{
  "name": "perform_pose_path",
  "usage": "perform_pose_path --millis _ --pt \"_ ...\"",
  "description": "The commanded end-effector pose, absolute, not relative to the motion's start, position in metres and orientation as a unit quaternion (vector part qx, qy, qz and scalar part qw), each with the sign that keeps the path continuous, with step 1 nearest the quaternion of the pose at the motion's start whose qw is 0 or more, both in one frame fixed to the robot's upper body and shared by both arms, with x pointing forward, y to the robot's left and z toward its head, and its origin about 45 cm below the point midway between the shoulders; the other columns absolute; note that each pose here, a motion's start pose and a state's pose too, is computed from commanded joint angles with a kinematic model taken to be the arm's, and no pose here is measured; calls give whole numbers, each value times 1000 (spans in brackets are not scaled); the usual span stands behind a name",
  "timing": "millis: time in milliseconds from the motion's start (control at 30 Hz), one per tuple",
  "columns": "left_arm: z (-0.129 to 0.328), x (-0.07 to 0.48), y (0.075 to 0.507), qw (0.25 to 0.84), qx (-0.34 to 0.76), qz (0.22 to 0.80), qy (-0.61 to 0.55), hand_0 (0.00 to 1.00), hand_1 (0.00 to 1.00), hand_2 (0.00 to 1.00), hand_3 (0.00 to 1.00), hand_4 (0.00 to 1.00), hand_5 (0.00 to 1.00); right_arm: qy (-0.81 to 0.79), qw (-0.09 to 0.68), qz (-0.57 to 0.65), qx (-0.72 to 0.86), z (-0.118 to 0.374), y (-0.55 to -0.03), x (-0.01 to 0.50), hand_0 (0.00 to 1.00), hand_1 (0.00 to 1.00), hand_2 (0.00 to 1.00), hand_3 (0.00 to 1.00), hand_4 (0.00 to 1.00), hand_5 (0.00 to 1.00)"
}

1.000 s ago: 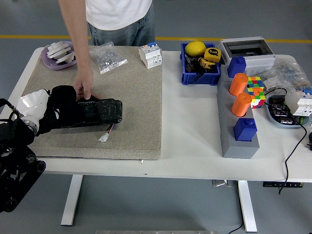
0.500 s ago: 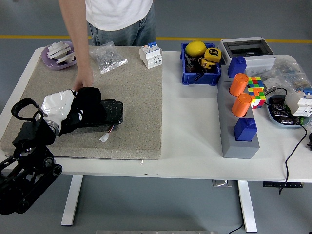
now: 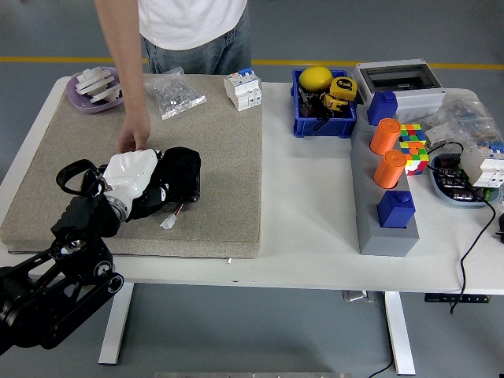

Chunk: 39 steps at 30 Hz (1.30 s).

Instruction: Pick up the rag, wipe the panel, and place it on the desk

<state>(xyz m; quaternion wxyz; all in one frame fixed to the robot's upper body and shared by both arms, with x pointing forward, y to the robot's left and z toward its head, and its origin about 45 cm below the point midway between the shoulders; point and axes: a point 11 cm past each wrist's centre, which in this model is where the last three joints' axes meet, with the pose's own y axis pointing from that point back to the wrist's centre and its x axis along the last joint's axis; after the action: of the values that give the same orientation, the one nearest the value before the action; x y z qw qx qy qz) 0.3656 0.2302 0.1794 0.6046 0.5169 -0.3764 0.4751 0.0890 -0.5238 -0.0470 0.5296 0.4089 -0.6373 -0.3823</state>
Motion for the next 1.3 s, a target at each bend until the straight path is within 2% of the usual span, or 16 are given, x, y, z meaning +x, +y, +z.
perform_pose_path --millis 267,533,1300 --pt "179 363 214 617 509 462 -384 229 175 538 516 124 2 -638 529 -381 410 -47 -524 90 742 546 661 629 998 618" --pt "179 362 222 609 513 471 -379 229 174 538 515 122 2 -637 529 -383 408 -47 -524 88 741 546 661 628 998 618" --pt "181 366 307 532 566 525 -348 230 174 537 515 125 2 -639 529 -382 407 -46 -525 88 741 546 661 629 998 618"
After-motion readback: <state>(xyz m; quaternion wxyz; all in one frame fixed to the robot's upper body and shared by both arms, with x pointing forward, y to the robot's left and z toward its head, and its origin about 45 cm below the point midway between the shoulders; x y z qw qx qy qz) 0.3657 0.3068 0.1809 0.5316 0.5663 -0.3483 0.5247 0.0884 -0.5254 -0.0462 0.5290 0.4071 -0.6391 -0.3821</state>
